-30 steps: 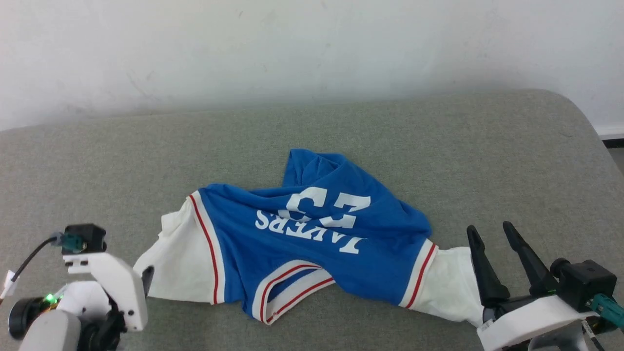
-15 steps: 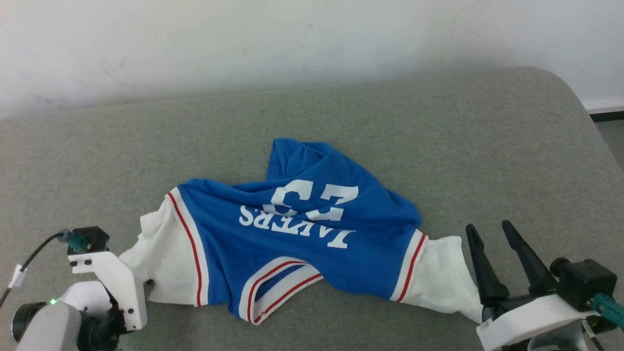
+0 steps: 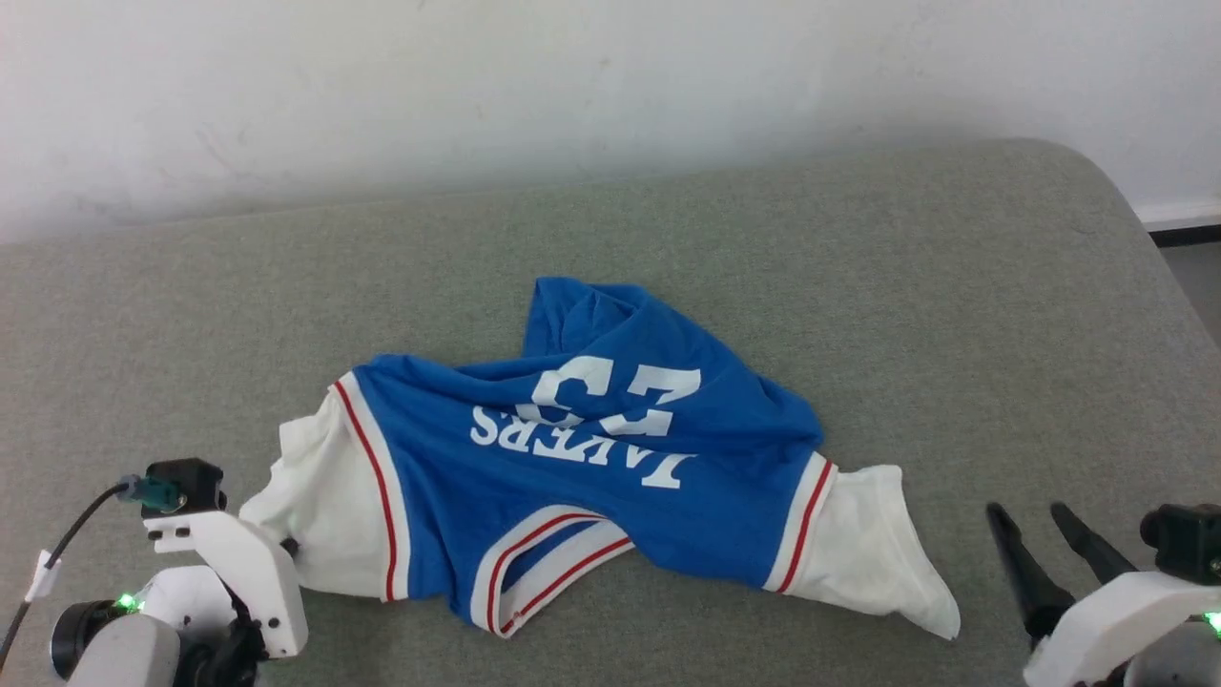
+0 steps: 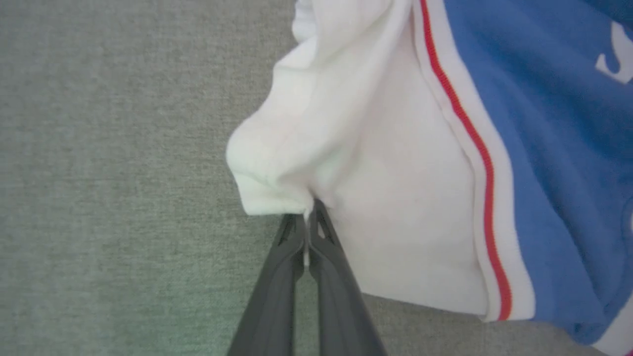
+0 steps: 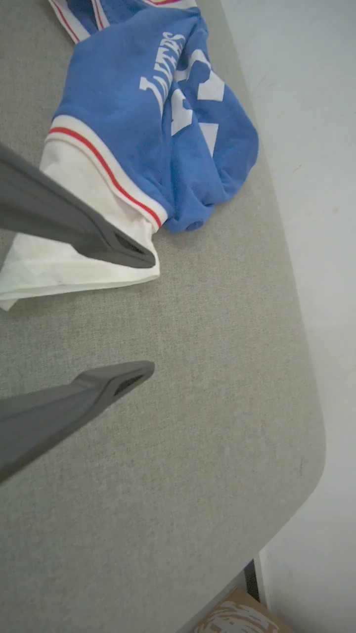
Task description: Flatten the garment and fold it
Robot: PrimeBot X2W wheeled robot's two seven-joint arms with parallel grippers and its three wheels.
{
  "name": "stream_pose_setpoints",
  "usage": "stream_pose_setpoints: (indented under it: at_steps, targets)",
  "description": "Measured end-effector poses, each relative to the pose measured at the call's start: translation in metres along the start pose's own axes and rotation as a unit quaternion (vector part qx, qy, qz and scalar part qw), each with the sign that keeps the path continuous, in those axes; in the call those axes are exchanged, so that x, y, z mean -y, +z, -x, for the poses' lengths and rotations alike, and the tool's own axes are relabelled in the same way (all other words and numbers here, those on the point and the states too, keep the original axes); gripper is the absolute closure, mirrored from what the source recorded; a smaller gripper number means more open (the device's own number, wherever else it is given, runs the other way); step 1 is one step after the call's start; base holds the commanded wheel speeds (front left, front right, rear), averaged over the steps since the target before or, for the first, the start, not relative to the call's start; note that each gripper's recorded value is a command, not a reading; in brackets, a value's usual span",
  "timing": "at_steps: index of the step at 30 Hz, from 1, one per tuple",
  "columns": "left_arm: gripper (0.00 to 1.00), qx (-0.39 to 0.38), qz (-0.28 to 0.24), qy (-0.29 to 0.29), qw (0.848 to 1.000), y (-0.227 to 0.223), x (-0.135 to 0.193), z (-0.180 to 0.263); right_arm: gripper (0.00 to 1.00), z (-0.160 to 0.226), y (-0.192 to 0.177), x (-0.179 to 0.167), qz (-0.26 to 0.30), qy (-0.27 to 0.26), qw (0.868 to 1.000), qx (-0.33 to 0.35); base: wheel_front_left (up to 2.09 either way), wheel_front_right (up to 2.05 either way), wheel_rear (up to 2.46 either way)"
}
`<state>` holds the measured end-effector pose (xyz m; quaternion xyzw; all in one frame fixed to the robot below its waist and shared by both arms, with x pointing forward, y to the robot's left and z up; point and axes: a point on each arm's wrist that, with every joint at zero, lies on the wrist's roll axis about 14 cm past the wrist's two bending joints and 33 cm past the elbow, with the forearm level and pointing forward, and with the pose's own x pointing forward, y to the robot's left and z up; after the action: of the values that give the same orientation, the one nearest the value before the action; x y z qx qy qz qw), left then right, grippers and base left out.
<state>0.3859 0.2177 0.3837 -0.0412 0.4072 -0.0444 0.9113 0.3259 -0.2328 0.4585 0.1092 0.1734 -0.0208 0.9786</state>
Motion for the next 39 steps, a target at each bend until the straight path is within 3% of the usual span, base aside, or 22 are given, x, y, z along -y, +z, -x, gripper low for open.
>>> stream_pose_setpoints:
  at_steps: [5, 13, 20, 21, 22, 24, 27, 31, 35, 39]
  targets:
    - [1.00, 0.074, 0.004, 0.016, 0.997, 0.021, -0.003, 0.014, 0.00, 0.001, -0.029, 0.010, 0.006, 0.006, 0.994, -0.110, 0.00, 0.00, 0.00]
    - [1.00, 0.157, 0.000, 0.021, 0.987, 0.054, 0.003, 0.036, 0.00, -0.007, -0.074, -0.019, 0.009, 0.062, 0.972, -0.225, 0.00, 0.00, 0.00]
    - [1.00, 0.176, -0.003, 0.016, 0.984, 0.060, 0.010, 0.044, 0.00, -0.011, -0.110, -0.032, 0.000, 0.087, 0.943, -0.321, 0.00, 0.00, 0.00]
    - [1.00, 0.177, -0.002, 0.017, 0.984, 0.060, 0.010, 0.045, 0.24, -0.012, -0.112, -0.033, 0.000, 0.090, 0.939, -0.332, 0.00, 0.00, 0.00]
    - [1.00, 0.178, 0.000, 0.018, 0.984, 0.059, 0.010, 0.046, 0.55, -0.012, -0.113, -0.032, 0.000, 0.090, 0.935, -0.343, 0.00, 0.00, 0.00]
    - [1.00, 0.177, 0.000, 0.018, 0.984, 0.057, 0.010, 0.047, 1.00, -0.012, -0.115, -0.033, -0.003, 0.094, 0.928, -0.359, 0.00, 0.00, 0.00]
    - [1.00, 0.184, 0.000, 0.015, 0.983, 0.058, 0.012, 0.050, 1.00, -0.009, -0.116, -0.041, -0.007, 0.106, 0.926, -0.363, 0.00, 0.00, 0.00]
    - [1.00, 0.220, 0.001, 0.021, 0.975, 0.073, 0.009, 0.062, 1.00, -0.014, -0.094, -0.043, -0.006, 0.110, 0.944, -0.310, 0.00, 0.00, 0.00]
    - [1.00, 0.283, -0.008, 0.031, 0.959, 0.102, 0.006, 0.089, 1.00, -0.023, -0.032, -0.044, 0.019, 0.117, 0.972, -0.202, 0.00, 0.00, 0.00]
    - [1.00, 0.367, -0.033, 0.034, 0.929, 0.143, 0.009, 0.130, 1.00, -0.020, 0.034, -0.047, 0.057, 0.121, 0.986, -0.095, 0.00, 0.00, 0.00]
